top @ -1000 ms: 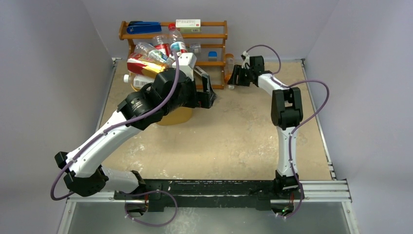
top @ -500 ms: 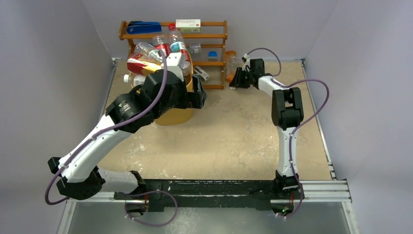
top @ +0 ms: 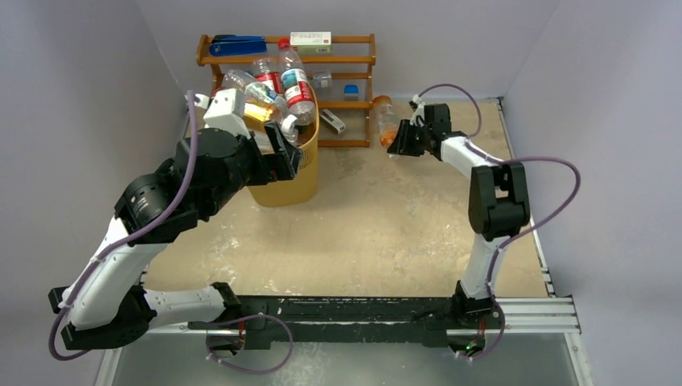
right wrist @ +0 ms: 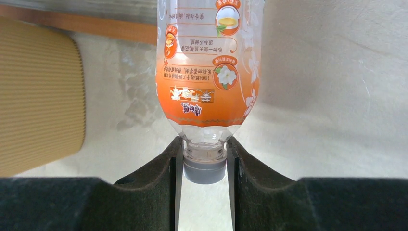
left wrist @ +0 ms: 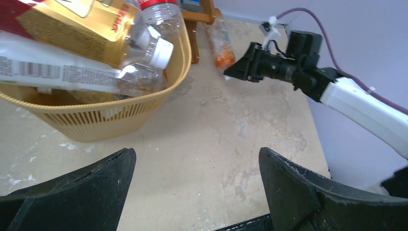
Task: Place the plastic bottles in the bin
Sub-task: Pick up the plastic bottle at the center of the board, then place the plastic bottle in the trash bin.
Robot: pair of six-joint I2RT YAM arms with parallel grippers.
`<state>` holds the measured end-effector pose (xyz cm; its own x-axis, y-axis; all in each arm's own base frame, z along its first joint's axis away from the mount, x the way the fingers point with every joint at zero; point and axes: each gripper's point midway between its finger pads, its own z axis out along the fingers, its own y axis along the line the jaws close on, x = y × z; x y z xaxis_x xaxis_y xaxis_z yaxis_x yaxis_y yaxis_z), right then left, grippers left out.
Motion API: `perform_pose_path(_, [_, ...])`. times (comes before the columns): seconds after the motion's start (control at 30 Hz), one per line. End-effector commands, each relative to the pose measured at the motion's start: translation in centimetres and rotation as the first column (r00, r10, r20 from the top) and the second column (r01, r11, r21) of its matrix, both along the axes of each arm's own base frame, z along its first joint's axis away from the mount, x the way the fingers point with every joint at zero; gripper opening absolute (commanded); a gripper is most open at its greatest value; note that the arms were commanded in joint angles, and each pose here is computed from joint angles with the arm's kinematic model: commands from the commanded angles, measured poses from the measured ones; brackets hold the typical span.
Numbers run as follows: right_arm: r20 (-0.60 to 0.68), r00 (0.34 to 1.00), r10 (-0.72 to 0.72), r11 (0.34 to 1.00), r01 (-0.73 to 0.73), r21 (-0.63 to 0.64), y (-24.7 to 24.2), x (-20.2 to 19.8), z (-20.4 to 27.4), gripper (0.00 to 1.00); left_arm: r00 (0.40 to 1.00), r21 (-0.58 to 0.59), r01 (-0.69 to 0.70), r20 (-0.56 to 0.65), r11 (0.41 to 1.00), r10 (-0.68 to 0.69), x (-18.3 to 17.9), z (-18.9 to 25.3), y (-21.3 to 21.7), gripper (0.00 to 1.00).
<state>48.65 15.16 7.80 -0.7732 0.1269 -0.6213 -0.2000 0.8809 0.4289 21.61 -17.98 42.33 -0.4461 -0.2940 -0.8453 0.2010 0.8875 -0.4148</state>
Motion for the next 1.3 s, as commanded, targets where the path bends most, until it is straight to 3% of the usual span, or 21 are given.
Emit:
perform_pose_path(0.0, [0.14, 0.99, -0.016, 0.999, 0.02, -0.028, -0.7, -1.1, 6.2, 0.26, 0.993, -0.05, -0.11, 0.027, 0.993, 0.112, -0.5, 1.6, 3.0, 0.99])
perform_pose_path(0.2, [0.227, 0.973, -0.039, 0.996, 0.055, -0.066, -1.6, -3.9, 11.8, 0.26, 0.979, -0.072, -0.2, 0.025, 0.977, 0.202, -1.2, 1.7, 5.8, 0.99])
perform_pose_path(0.43, [0.384, 0.923, -0.019, 0.991, 0.067, -0.113, -1.7, -7.1, 20.6, 0.27, 0.979, -0.09, -0.201, 0.003, 0.975, 0.202, -1.9, 1.1, 6.3, 0.99])
perform_pose_path(0.7, [0.519, 0.847, 0.112, 0.987, -0.035, -0.155, 1.6, -10.4, 28.5, 0.27, 0.974, -0.096, -0.224, -0.011, 0.97, 0.224, -2.3, 0.1, 7.1, 0.99])
perform_pose_path(0.93, [0.559, 0.782, 0.275, 0.959, -0.186, -0.212, 7.1, -11.7, 31.7, 0.28, 0.965, -0.107, -0.261, -0.028, 0.959, 0.259, -2.9, -1.1, 8.3, 0.99])
perform_pose_path(1.27, [0.571, 0.724, 0.386, 0.922, -0.279, -0.27, 12.2, -9.7, 33.2, 0.29, 0.958, -0.078, -0.284, -0.071, 0.956, 0.279, -3.5, -3.7, 9.1, 1.0])
